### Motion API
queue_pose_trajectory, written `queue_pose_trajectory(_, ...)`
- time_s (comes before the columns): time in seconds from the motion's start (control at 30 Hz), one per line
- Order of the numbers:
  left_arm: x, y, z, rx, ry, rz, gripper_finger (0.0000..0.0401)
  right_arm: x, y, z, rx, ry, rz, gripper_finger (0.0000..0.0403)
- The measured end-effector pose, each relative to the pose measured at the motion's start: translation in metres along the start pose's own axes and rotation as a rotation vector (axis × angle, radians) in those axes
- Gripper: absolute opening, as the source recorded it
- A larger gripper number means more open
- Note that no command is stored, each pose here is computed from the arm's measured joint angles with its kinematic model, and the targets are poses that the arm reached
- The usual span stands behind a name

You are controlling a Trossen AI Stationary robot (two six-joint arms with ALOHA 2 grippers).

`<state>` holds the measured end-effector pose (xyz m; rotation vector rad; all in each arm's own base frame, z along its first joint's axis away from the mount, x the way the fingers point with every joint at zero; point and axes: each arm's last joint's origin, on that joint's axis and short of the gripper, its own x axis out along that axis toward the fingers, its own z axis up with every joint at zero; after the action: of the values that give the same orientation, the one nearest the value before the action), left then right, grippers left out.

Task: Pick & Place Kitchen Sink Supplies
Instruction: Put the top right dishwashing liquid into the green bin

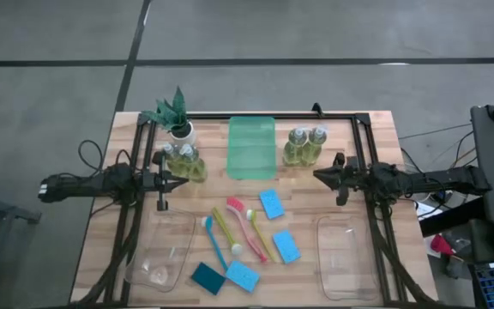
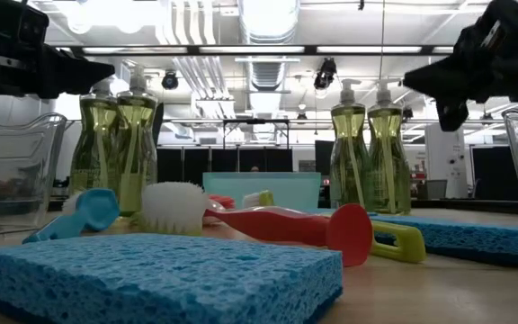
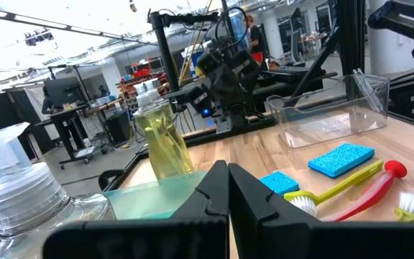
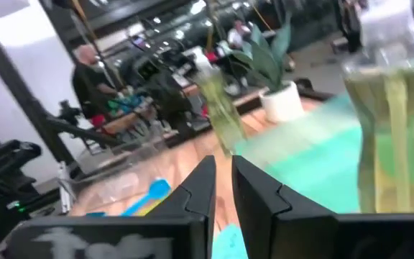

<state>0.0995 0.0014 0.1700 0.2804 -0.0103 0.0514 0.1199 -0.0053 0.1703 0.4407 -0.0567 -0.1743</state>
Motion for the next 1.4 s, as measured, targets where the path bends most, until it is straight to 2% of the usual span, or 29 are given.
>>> queue_pose_trajectory(0.17,0.0,0.0,0.0,0.0,-0.001,-0.003,0.0,0.004,-0.004,-0.01,0.064,0.147,-0.092,0.0104)
queue_pose_trajectory(0.37,0.0,0.0,0.0,0.0,-0.001,-0.002,0.0,0.001,-0.007,0.0,-0.013,0.34,-0.428,0.0174)
queue_pose_trajectory(0.47,0.0,0.0,0.0,0.0,-0.001,-0.003,0.0,-0.002,-0.004,0.015,-0.081,0.351,-0.59,0.0209)
queue_pose_trajectory(0.57,0.0,0.0,0.0,0.0,-0.001,-0.002,0.0,-0.001,-0.001,0.028,-0.135,0.308,-0.688,0.0242)
queue_pose_trajectory(0.73,0.0,0.0,0.0,0.0,-0.001,-0.002,0.0,0.004,0.004,0.041,-0.194,0.257,-0.749,0.0292)
queue_pose_trajectory(1.0,0.0,0.0,0.0,0.0,0.0,0.001,0.0,0.014,0.004,0.043,-0.269,0.181,-0.758,0.0345)
queue_pose_trajectory(1.4,0.0,0.0,0.0,0.0,-0.001,0.001,0.0,0.029,-0.009,0.04,-0.309,0.117,-0.82,0.0359)
